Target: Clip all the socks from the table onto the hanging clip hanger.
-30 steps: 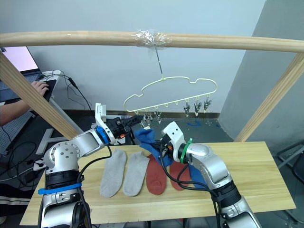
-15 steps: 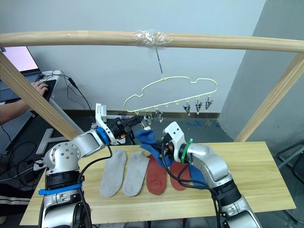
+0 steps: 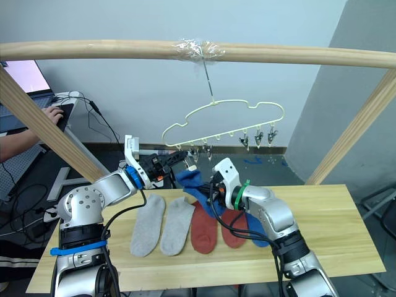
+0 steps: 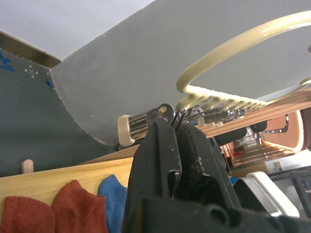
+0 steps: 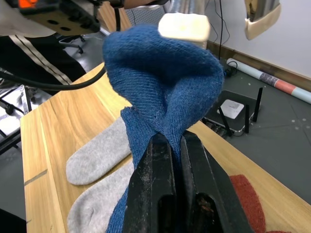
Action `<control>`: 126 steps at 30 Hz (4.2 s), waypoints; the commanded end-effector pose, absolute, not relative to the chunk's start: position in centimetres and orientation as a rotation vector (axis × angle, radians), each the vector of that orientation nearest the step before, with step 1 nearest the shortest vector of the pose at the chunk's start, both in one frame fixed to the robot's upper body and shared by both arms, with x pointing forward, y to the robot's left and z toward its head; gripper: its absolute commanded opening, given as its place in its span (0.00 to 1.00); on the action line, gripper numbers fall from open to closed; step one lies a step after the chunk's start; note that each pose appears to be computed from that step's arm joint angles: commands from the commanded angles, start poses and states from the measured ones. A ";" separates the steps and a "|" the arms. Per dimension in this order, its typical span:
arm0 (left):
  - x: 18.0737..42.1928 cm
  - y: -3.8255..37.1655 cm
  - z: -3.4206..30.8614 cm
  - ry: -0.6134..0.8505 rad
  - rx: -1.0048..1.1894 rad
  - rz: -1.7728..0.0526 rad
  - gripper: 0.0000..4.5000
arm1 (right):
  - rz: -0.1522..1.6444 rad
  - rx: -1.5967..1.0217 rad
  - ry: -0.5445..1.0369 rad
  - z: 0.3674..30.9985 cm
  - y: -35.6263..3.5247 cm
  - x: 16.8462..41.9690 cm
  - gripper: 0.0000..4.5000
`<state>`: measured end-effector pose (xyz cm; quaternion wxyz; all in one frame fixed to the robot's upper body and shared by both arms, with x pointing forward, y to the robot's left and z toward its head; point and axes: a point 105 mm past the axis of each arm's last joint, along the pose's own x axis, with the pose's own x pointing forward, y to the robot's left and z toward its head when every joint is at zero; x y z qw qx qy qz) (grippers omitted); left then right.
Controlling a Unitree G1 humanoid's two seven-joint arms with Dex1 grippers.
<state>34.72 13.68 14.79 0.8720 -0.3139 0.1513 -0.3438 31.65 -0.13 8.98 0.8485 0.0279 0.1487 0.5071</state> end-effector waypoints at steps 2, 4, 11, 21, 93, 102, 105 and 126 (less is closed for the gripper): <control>34.2 13.0 15.2 0.309 -0.655 -0.755 0.00 | 1.088 0.075 0.259 10.5 -0.2 32.1 0.00; 34.1 13.0 15.2 0.310 -0.655 -0.758 0.00 | 1.087 0.061 0.244 10.9 -0.4 32.2 0.00; 33.9 13.1 15.0 0.314 -0.649 -0.756 0.00 | 1.105 0.060 0.220 12.1 -0.4 31.7 0.00; 33.9 13.2 14.9 0.304 -0.629 -0.749 0.00 | 1.129 0.070 0.209 13.0 -0.2 31.0 0.00; 33.2 8.3 14.3 -0.172 0.126 -0.524 0.50 | 0.826 -0.205 -0.142 21.1 -8.9 26.6 1.00; 34.0 10.3 14.6 -0.211 0.138 -0.372 0.50 | 0.865 -0.244 -0.132 21.1 -8.6 26.8 1.00; 34.6 10.4 14.5 -0.216 0.135 -0.339 0.50 | 0.869 -0.254 -0.135 21.3 -8.6 27.0 1.00; 36.4 10.0 15.6 -0.276 0.149 -0.218 0.50 | 0.844 -0.272 -0.129 21.9 -9.2 27.2 1.00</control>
